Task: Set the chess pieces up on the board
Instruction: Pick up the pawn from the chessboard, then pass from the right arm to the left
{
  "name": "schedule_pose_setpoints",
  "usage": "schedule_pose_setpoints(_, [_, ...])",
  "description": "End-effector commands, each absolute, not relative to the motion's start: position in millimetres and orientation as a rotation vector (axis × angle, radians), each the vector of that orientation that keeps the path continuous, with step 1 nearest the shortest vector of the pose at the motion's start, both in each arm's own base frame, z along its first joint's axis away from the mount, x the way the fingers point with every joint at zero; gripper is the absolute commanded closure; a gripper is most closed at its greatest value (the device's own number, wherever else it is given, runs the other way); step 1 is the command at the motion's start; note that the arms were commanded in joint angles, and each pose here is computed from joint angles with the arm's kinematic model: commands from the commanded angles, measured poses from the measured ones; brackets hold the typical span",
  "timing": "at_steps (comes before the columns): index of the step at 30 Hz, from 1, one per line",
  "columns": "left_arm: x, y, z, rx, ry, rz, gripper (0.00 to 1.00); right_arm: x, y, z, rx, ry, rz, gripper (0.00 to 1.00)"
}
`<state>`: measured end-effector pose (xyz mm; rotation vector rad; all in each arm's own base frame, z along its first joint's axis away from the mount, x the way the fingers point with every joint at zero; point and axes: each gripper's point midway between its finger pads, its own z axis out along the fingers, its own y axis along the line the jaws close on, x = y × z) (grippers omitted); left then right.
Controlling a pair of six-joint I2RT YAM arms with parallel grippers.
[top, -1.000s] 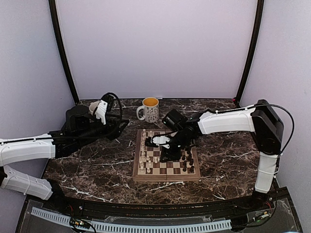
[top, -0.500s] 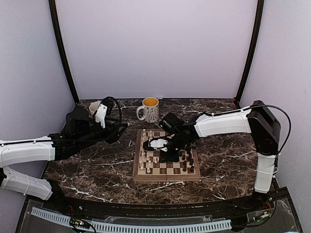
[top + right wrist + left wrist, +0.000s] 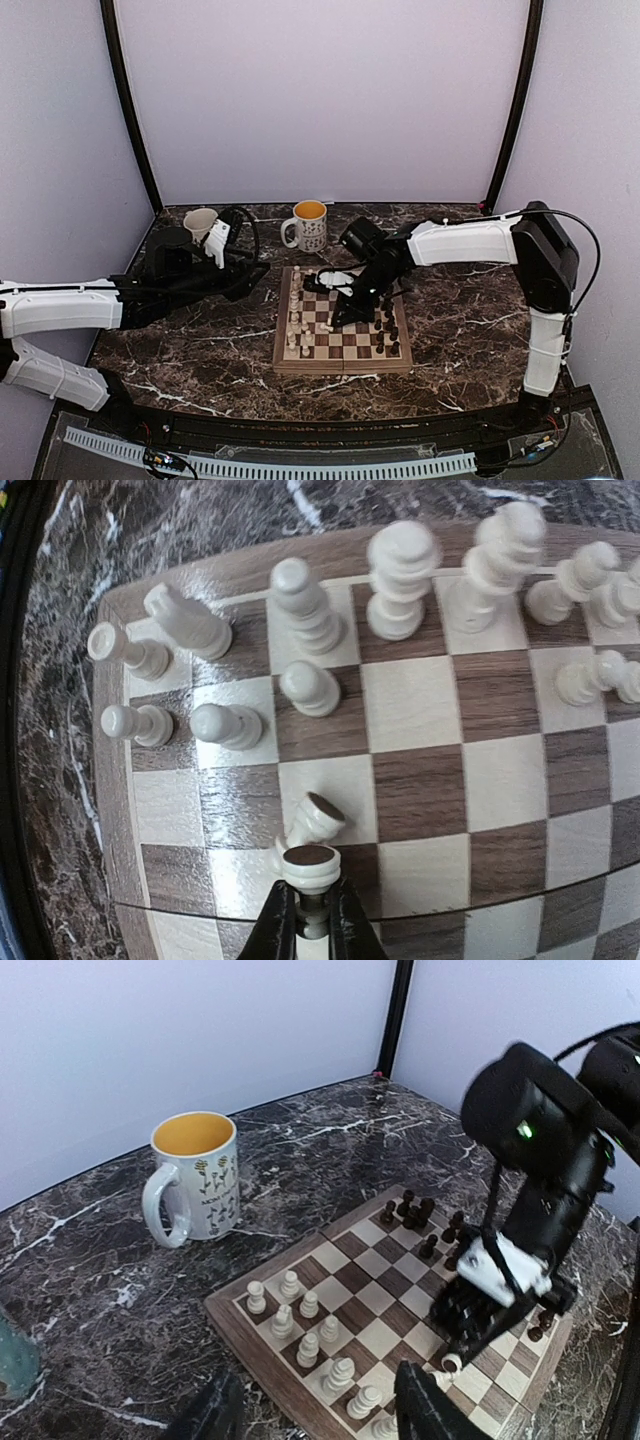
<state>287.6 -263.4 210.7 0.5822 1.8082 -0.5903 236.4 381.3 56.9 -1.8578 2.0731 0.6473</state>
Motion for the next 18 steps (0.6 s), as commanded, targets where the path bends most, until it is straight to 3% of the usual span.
schedule_pose_setpoints(1, [270.8,-294.2,218.2,0.737,1.713,-0.752,0.48,247.4,389.7,123.7,-1.682,2.029,0.97,0.93])
schedule_pose_setpoints(5, [246.5,-316.8,205.0,0.925,1.58,-0.754,0.5,251.3,390.4,135.8,-1.619,2.041,1.124,0.93])
schedule_pose_setpoints(18, [238.9,-349.8,178.1,1.039,1.558,-0.736,0.5,243.0,380.0,164.5,-1.598,1.962,1.293,0.91])
